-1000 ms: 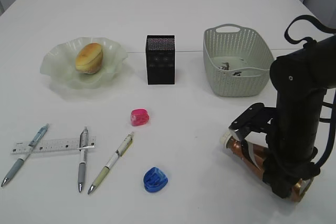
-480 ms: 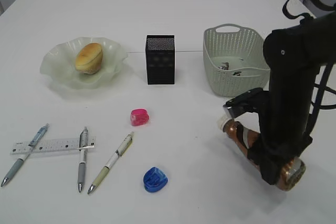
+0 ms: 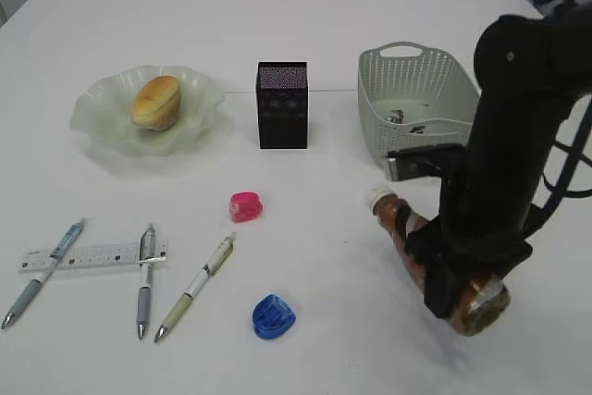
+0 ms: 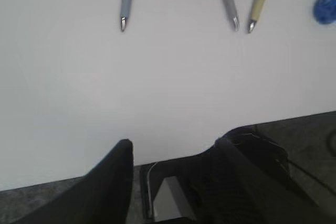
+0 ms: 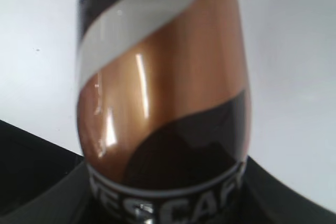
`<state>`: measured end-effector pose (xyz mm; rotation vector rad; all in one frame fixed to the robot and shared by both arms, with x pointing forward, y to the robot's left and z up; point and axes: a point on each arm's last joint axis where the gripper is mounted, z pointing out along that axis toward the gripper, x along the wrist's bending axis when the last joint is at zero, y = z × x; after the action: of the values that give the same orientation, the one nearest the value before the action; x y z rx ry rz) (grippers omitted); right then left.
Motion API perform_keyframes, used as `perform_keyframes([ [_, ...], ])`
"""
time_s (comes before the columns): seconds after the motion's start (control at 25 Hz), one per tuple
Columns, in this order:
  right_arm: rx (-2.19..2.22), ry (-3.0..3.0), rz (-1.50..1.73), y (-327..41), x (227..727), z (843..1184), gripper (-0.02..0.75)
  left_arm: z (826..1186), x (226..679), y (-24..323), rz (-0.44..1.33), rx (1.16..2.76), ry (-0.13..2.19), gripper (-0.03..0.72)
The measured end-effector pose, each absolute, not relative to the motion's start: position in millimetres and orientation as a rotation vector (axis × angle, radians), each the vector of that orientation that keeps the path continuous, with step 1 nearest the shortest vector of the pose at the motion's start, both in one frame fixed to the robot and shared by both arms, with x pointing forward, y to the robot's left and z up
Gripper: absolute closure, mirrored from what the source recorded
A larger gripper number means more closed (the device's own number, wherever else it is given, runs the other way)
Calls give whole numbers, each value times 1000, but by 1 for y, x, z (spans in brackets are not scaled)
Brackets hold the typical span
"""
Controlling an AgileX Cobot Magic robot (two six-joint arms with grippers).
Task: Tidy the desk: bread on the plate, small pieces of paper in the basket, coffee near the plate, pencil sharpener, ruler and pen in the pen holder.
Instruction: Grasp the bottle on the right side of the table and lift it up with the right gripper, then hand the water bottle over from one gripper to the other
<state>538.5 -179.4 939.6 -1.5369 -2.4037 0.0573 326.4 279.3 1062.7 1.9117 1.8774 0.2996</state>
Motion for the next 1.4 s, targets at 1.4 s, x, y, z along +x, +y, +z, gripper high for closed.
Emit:
perform_keyframes([
  [1.4,-1238,-2586,-766,-172,483,1085,333,1095,371,239,251,1574,1322,328],
])
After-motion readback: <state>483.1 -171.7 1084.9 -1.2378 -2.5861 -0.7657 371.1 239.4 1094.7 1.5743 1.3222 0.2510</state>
